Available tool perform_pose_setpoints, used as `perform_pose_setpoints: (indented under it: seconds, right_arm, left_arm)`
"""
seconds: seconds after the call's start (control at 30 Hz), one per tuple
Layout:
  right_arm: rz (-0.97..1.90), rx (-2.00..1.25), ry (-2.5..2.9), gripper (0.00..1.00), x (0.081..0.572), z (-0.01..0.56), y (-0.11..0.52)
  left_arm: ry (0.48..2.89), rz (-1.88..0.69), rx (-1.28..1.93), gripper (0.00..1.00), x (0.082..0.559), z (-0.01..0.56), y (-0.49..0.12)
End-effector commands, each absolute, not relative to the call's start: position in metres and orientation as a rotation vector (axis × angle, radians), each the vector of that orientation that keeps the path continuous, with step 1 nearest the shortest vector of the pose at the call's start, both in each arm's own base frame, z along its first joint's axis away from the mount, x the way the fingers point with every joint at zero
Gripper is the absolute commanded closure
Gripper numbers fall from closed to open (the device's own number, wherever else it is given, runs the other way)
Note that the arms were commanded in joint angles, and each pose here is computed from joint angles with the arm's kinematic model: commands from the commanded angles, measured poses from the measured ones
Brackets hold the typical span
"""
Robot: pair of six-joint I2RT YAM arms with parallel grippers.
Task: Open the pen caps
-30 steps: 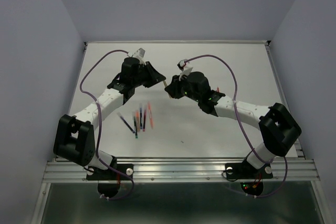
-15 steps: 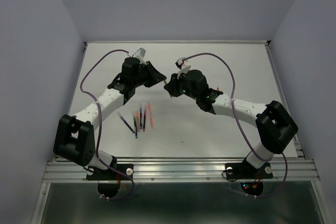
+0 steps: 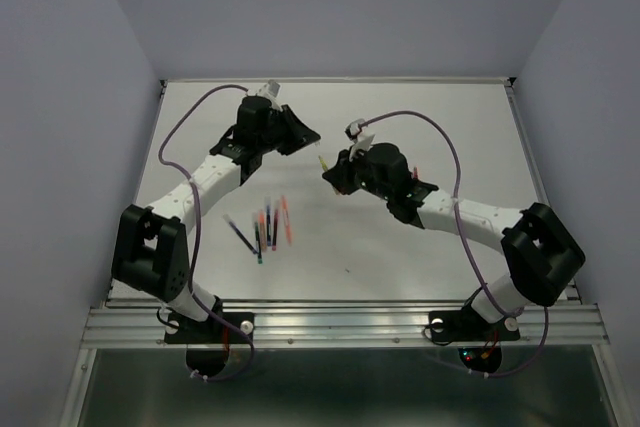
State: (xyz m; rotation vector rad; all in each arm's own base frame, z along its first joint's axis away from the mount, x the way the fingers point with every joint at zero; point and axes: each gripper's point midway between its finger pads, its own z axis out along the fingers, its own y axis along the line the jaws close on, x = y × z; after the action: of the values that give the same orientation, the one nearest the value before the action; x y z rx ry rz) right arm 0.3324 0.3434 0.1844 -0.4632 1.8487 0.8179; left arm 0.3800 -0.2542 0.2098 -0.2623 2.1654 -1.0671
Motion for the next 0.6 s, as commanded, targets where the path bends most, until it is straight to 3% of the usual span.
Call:
perform_pose_setpoints:
  seconds: [0.0,0.1,0.3,0.57]
  right_arm:
    - [1.013,-0.713,1.988,0.99,0.238,0.147,0.357]
    - [1.051,-0.69,2.028,0.99,0.221,0.14,0.345]
    - [0.887,-0.511,2.0,0.99,0.247,0.158,0.323]
    - [0.416,-0.087,2.101,0.99,0.347,0.134,0.224]
  left_arm:
    - [1.768,-0.938,-0.442,1.0,0.478,0.296,-0.186]
    - [1.762,-0.907,-0.453,1.0,0.494,0.303,-0.176]
    - [1.829,-0.839,-0.479,1.0,0.488,0.278,-0.159]
    - [2.12,-0.502,-0.579,1.0,0.446,0.166,-0.118]
